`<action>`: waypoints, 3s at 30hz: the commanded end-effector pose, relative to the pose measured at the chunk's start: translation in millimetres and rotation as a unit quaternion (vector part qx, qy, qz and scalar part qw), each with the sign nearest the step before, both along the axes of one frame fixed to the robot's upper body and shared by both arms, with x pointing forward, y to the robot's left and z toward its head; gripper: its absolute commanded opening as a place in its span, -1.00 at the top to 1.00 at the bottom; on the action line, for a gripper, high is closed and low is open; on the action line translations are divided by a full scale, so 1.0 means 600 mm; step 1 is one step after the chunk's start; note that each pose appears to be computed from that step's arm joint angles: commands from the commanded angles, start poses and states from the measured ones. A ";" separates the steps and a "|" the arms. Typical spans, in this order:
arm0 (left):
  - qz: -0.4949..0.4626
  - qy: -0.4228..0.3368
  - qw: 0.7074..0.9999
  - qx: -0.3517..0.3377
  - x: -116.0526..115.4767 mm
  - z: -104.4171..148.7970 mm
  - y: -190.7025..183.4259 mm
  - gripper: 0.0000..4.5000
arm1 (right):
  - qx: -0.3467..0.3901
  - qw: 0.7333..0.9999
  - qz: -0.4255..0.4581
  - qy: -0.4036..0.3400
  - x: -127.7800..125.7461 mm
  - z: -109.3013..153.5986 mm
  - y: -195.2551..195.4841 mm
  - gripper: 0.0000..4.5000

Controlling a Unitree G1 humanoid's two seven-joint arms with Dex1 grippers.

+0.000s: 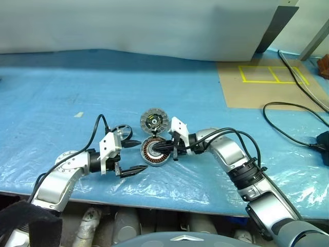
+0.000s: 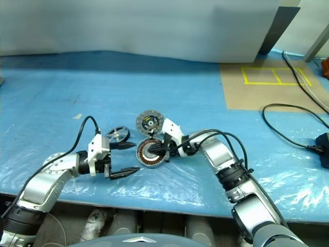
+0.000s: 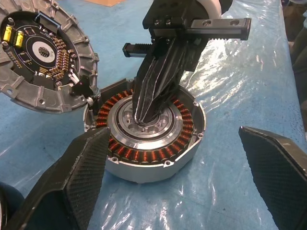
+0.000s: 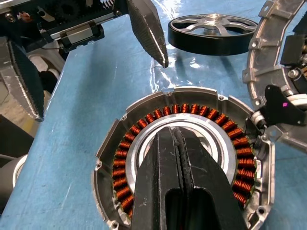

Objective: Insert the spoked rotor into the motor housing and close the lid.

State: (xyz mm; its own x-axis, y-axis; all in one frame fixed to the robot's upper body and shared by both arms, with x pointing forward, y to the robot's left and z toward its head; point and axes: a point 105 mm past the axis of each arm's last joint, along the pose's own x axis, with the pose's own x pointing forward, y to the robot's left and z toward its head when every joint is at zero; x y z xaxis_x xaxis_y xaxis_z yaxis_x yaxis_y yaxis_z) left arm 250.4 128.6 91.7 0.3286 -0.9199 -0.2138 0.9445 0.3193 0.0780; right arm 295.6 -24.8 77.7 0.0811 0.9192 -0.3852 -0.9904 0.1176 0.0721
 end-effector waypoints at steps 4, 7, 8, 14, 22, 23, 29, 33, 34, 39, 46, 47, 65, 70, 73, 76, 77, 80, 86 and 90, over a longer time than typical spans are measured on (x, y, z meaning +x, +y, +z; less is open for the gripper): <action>-0.005 -0.019 1.000 -0.002 0.001 0.013 0.002 -1.00 | 0.028 0.999 0.002 -0.027 0.006 0.035 0.006 0.99; -0.005 -0.018 1.000 -0.002 0.001 0.013 0.001 -1.00 | 0.026 0.999 0.005 -0.035 0.009 0.039 0.008 0.99; -0.005 -0.018 1.000 -0.002 0.001 0.013 0.001 -1.00 | 0.026 0.999 0.008 -0.036 0.008 0.040 0.009 0.99; -0.003 -0.016 1.000 -0.002 -0.001 0.010 0.003 -1.00 | -0.059 0.996 0.051 -0.044 -0.016 -0.018 0.002 0.99; -0.002 -0.017 1.000 -0.005 0.003 0.013 0.001 -1.00 | -0.124 0.986 0.072 -0.088 -0.011 -0.052 -0.010 0.99; -0.002 -0.016 1.000 -0.004 0.003 0.013 0.001 -1.00 | -0.144 0.979 0.087 -0.117 -0.011 -0.054 -0.014 0.99; -0.001 -0.015 1.000 -0.007 0.005 0.013 -0.002 -1.00 | -0.186 0.950 0.163 -0.191 -0.019 -0.047 -0.010 0.99; -0.001 -0.017 1.000 -0.007 0.007 0.015 -0.003 -1.00 | -0.205 0.945 0.177 -0.186 -0.015 -0.062 -0.012 0.99; 0.000 -0.018 1.000 -0.007 0.008 0.017 -0.004 -1.00 | -0.210 0.945 0.175 -0.179 -0.012 -0.068 -0.015 0.99; 0.002 -0.021 1.000 -0.008 0.006 0.021 -0.004 -1.00 | -0.234 0.945 0.167 -0.155 -0.006 -0.097 -0.034 0.99; 0.004 -0.018 1.000 -0.009 0.004 0.021 -0.004 -1.00 | -0.107 0.981 0.122 -0.109 -0.007 -0.033 0.005 0.99; 0.004 -0.018 1.000 -0.009 0.004 0.021 -0.004 -1.00 | -0.082 0.985 0.112 -0.104 -0.005 -0.016 0.012 0.99; -0.003 -0.015 1.000 -0.008 0.004 0.023 -0.008 -1.00 | -0.034 0.993 0.087 -0.074 -0.012 0.035 0.019 0.99; -0.002 -0.014 1.000 -0.010 0.003 0.021 -0.010 -1.00 | -0.151 0.977 0.116 -0.097 -0.024 -0.065 -0.011 0.99; 0.000 -0.014 1.000 -0.008 0.004 0.019 -0.007 -1.00 | -0.108 0.985 0.096 -0.094 -0.012 -0.031 -0.005 0.99; 0.000 -0.014 1.000 -0.007 0.005 0.019 -0.006 -1.00 | -0.031 0.995 0.069 -0.066 0.001 0.022 0.008 0.99; 0.000 -0.015 1.000 -0.008 0.006 0.020 -0.006 -1.00 | -0.009 0.996 0.063 -0.058 0.005 0.038 0.011 0.99; 0.000 -0.016 1.000 -0.009 0.007 0.021 -0.007 -1.00 | 0.050 0.997 0.053 -0.033 0.009 0.080 0.021 0.99; 0.000 -0.015 1.000 -0.008 0.008 0.021 -0.006 -1.00 | -0.061 0.992 0.090 -0.069 -0.008 0.009 0.014 0.99; 0.001 -0.014 1.000 -0.008 0.008 0.021 -0.005 -1.00 | -0.124 0.982 0.112 -0.087 -0.019 -0.042 -0.001 0.99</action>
State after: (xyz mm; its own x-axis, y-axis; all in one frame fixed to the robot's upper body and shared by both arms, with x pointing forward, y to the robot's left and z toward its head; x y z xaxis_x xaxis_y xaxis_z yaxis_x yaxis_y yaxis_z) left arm 255.4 126.2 96.8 0.3416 -0.9166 -0.2076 0.9399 0.3331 0.0756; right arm 289.2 -17.9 77.1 -0.0178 0.8564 -0.5161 -0.9875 -0.0959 -0.1252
